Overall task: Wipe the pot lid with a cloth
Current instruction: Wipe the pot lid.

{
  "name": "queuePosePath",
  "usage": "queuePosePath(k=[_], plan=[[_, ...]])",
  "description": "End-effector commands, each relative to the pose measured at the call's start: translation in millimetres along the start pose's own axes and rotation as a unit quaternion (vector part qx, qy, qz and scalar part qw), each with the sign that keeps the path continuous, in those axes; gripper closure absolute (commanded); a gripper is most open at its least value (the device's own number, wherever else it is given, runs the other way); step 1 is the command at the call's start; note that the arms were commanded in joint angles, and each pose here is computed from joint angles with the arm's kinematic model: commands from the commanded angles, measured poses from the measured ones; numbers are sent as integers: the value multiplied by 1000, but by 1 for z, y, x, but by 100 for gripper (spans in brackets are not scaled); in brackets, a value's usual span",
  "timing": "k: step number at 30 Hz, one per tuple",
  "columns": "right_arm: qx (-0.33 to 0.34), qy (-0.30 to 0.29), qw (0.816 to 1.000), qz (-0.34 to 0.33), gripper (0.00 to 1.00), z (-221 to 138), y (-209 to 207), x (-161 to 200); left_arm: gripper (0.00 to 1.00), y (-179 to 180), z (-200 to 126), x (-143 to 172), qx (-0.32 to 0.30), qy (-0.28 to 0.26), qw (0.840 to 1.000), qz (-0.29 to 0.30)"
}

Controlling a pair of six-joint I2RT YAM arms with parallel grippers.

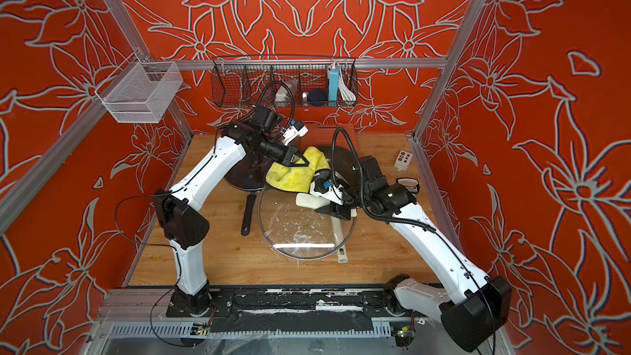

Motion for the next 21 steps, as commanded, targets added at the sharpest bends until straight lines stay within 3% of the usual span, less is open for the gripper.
queuePosePath(k=[1, 4, 12, 21], plan=[[34, -103, 990, -90, 100, -29, -3, -50, 100, 6, -24, 12, -32, -14, 999, -5], [34, -103, 990, -88, 100, -28, -5, -50, 100, 10, -32, 21, -56, -11, 998, -10], [31, -108, 990, -86, 100, -28, -5, -51, 100, 7, -25, 9, -36, -10, 999, -10], [21, -120, 989, -80, 100, -26, -5, -54, 100, -11, 31, -22, 2, 28, 999, 26]])
Point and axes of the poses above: each gripper's point midway between its finger pads, its own z axis out along the fingers, its own y axis along the line the jaws close on, x = y × z, the point moved 6 cm from there along -z, back along the fingers, and after that the axes turned 5 degrees about z, right-handed, at the moved point
